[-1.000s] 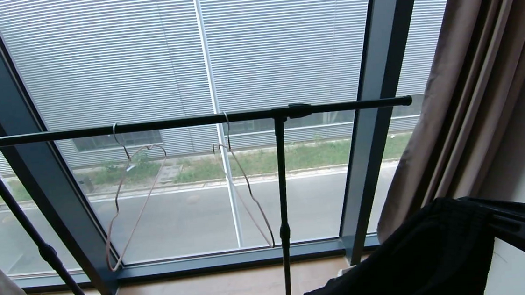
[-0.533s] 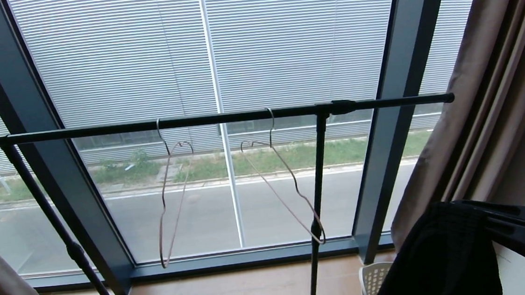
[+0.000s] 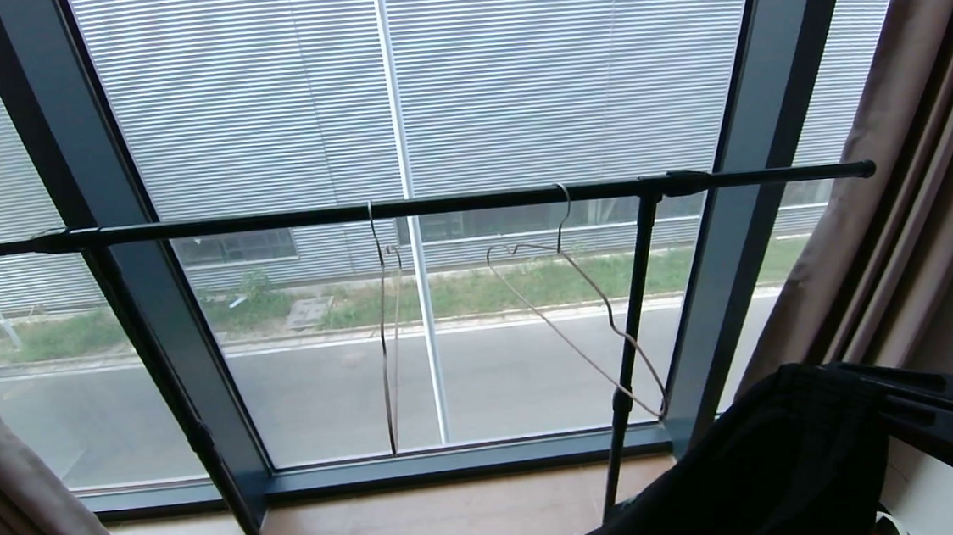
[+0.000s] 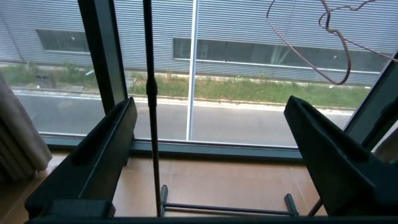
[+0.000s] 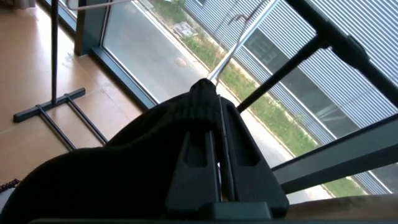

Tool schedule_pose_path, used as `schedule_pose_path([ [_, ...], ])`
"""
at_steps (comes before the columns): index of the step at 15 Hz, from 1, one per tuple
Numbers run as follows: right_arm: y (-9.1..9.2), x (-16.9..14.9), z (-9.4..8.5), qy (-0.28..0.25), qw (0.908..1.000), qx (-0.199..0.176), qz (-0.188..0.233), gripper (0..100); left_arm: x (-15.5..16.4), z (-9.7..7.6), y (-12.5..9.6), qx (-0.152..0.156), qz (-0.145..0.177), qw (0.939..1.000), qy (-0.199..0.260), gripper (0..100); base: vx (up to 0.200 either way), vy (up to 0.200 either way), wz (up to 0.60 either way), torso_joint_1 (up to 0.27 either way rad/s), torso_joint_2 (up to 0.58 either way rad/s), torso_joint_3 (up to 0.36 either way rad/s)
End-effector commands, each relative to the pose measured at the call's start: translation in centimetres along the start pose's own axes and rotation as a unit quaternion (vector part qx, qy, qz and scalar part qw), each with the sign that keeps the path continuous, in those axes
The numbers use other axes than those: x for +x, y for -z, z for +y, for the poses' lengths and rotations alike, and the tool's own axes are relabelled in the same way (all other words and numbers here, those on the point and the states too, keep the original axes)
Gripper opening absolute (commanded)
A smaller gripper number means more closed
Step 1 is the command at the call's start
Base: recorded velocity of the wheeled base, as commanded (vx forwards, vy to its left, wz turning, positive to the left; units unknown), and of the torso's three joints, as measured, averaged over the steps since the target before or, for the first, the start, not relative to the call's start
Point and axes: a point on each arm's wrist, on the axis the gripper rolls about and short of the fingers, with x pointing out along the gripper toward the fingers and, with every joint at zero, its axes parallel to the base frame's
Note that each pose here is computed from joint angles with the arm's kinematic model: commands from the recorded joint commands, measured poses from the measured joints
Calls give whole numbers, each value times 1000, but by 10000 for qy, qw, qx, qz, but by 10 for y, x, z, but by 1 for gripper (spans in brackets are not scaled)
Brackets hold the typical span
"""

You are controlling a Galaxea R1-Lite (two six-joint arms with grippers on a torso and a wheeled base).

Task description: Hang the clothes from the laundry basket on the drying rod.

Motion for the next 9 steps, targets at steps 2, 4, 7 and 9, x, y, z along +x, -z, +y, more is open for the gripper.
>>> schedule_pose_path([
  [2, 0, 0, 0, -2, 10000, -2, 15, 0, 0, 0, 0, -1, 4, 10000, -2, 100, -200, 0, 0, 0, 2, 2],
  [4, 0, 0, 0, -2, 10000, -2, 15, 0, 0, 0, 0, -1, 4, 10000, -2, 100, -200, 0, 0, 0, 0, 5],
  [7, 1, 0, 1, -4, 10000, -5, 39, 0, 0, 0, 0, -1, 4, 10000, 6, 100, -67, 0, 0, 1, -2, 1],
  [9, 4, 1, 2, -26, 10000, -10, 71, 0, 0, 0, 0, -9, 4, 10000, -2, 100, 0, 0, 0, 0, 0, 0],
])
